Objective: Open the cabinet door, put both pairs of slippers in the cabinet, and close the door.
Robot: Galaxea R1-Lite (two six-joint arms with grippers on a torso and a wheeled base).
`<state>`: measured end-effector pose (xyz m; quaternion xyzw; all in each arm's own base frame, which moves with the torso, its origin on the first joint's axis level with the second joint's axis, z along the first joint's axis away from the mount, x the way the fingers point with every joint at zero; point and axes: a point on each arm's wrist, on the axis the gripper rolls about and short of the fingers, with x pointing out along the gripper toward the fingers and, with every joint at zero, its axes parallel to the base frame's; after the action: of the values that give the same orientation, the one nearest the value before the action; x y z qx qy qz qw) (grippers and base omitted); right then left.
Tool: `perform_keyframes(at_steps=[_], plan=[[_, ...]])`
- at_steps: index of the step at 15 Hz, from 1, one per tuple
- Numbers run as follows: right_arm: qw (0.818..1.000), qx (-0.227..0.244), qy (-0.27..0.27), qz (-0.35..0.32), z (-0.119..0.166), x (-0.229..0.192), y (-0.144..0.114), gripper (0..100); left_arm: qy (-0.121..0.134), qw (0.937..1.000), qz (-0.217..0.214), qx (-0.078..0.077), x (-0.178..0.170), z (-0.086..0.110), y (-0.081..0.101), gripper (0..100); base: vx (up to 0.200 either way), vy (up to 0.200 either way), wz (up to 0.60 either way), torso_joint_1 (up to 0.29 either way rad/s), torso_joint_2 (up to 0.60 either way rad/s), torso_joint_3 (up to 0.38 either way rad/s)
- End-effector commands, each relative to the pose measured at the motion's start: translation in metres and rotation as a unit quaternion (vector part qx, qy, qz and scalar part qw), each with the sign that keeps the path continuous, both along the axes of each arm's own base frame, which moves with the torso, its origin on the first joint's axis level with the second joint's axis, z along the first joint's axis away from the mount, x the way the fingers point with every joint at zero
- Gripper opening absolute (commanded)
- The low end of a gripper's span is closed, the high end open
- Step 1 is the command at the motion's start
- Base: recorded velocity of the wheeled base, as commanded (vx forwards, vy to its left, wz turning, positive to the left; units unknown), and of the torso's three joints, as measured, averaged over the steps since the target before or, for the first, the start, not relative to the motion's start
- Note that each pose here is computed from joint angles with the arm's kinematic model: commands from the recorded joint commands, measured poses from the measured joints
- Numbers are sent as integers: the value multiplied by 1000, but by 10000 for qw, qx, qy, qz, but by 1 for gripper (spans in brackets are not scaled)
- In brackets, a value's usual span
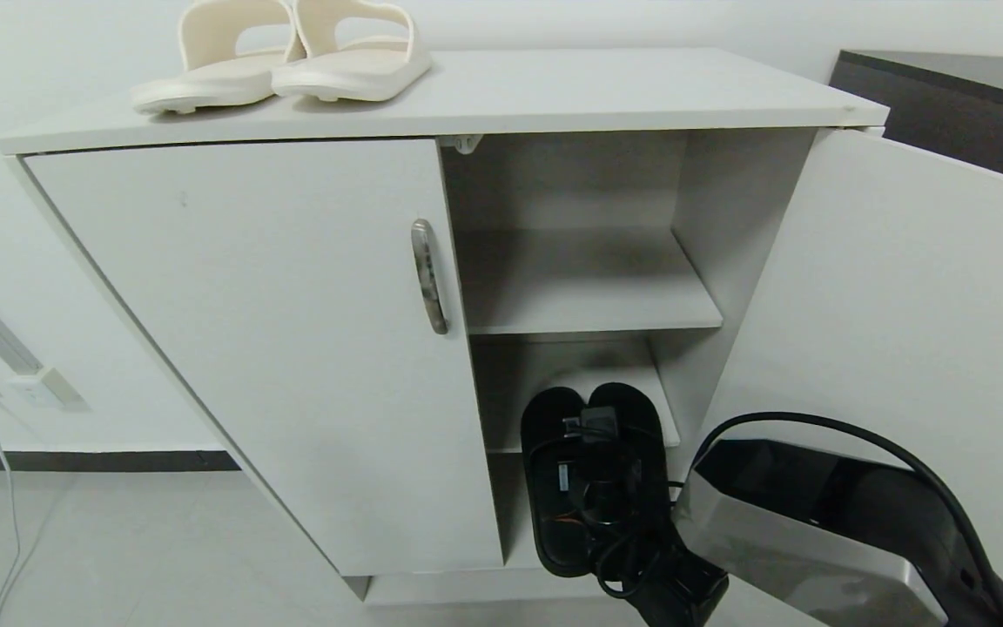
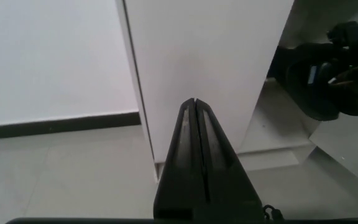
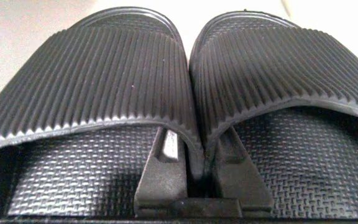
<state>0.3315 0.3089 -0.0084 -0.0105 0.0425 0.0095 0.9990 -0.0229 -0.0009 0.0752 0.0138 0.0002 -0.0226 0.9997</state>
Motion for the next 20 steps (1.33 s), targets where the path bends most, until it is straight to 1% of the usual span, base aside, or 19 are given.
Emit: perform_keyframes(at_steps=[1, 4, 6, 7, 8, 9, 12, 15, 18, 20], plan=[[9999, -80, -50, 63, 1, -2, 1, 0, 10, 10000, 3, 0, 0, 0, 0, 0, 0, 0, 0, 0, 0, 0], [9997, -142, -26, 183, 2, 7, -1, 0, 10, 10000, 3, 0, 0, 0, 0, 0, 0, 0, 0, 0, 0, 0], [9998, -160, 46, 134, 7, 24, -4, 0, 10, 10000, 11, 0, 0, 0, 0, 0, 0, 0, 0, 0, 0, 0], [9998, -140, 76, 77, 6, 33, -2, 0, 10, 10000, 11, -8, 0, 0, 0, 0, 0, 0, 0, 0, 0, 0], [9998, -140, 76, 77, 7, 34, -1, 0, 10, 10000, 11, -8, 0, 0, 0, 0, 0, 0, 0, 0, 0, 0], [9999, -127, 89, 44, 9, 48, 7, 0, 10, 10000, 11, -8, 0, 0, 0, 0, 0, 0, 0, 0, 0, 0], [9997, -192, 178, 5, 8, 64, 14, 0, 10, 10000, 11, -8, 0, 0, 0, 0, 0, 0, 0, 0, 0, 0], [9998, 15, 136, 136, 19, 77, 16, 0, 10, 10000, 11, -8, 0, 0, 0, 0, 0, 0, 0, 0, 0, 0], [9988, 85, 331, 342, 23, 86, 15, 0, 10, 10000, 11, -8, 0, 0, 0, 0, 0, 0, 0, 0, 0, 0], [9991, 115, 290, 282, 21, 97, 12, 0, 10, 10000, 11, -8, 0, 0, 0, 0, 0, 0, 0, 0, 0, 0]])
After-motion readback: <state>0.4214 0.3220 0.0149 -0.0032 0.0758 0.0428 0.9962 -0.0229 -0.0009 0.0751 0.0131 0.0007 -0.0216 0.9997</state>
